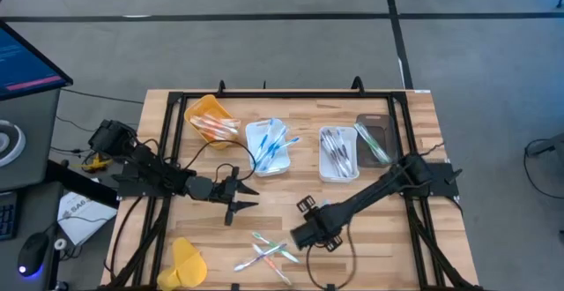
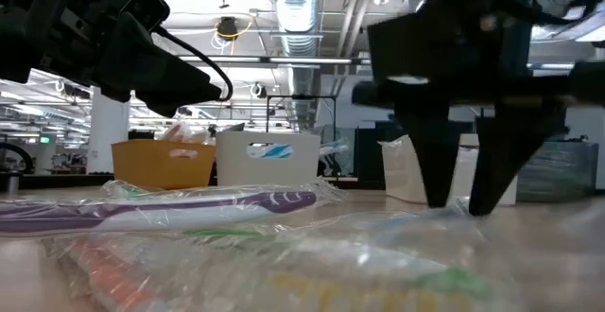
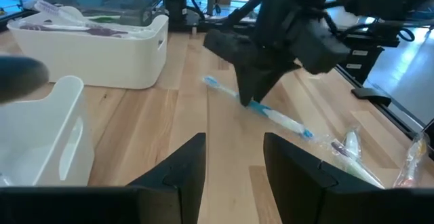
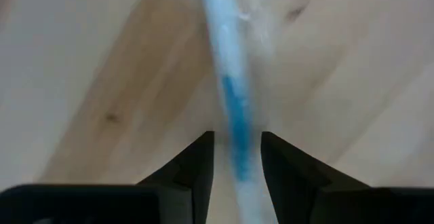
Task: Pick & Place Toothbrushes
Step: Put the blue toothbrush into the left white bin
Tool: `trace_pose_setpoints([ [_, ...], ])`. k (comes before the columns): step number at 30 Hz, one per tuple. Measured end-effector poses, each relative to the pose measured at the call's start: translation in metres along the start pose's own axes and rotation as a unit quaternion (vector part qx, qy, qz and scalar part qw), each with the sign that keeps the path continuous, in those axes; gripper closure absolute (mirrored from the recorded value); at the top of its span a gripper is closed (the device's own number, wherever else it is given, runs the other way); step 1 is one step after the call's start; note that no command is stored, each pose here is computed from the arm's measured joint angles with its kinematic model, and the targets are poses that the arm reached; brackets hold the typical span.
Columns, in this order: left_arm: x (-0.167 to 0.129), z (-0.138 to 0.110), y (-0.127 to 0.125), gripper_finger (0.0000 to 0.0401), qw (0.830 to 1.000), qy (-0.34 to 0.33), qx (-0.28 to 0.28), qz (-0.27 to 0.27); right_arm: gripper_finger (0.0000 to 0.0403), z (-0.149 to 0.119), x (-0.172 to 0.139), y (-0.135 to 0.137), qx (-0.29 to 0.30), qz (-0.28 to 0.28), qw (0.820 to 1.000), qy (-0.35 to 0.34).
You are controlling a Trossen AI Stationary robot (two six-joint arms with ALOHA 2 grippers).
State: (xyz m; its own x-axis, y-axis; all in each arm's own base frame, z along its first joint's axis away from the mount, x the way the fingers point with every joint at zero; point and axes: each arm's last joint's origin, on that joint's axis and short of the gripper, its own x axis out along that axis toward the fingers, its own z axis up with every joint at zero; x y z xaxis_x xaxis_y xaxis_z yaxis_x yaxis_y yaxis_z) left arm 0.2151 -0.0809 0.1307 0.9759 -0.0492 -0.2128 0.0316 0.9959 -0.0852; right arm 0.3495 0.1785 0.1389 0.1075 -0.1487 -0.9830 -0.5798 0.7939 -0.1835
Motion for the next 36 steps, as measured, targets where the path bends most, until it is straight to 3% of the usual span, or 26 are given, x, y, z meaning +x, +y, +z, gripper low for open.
trace_pose_setpoints([
  [5, 0.0, 0.0, 0.0, 0.0261, 1.0, -0.001, 0.0, 0.0, 0.0297, -0.002, 0.017, -0.009, 0.017, 0.003, 0.999, 0.03],
  [13, 0.0, -0.001, 0.0, 0.0261, 1.0, 0.001, 0.001, 0.0, 0.03, -0.005, 0.016, -0.025, 0.083, 0.036, 0.996, 0.015],
  [18, 0.0, -0.001, 0.0, 0.0261, 1.0, 0.001, 0.001, 0.0, 0.0322, -0.005, 0.017, -0.027, 0.08, 0.053, 0.995, 0.014],
  [23, 0.0, 0.0, 0.001, 0.0261, 1.0, -0.001, 0.001, 0.007, 0.0389, -0.005, 0.017, -0.025, 0.067, 0.054, 0.996, 0.013],
  [27, -0.001, 0.0, 0.002, 0.0261, 0.999, -0.008, 0.001, 0.038, 0.0383, -0.004, 0.016, -0.021, 0.063, 0.053, 0.996, 0.016],
  [36, -0.001, 0.0, 0.002, 0.0261, 0.999, -0.009, 0.001, 0.039, 0.0398, 0.004, 0.003, -0.017, 0.079, 0.036, 0.996, 0.024],
])
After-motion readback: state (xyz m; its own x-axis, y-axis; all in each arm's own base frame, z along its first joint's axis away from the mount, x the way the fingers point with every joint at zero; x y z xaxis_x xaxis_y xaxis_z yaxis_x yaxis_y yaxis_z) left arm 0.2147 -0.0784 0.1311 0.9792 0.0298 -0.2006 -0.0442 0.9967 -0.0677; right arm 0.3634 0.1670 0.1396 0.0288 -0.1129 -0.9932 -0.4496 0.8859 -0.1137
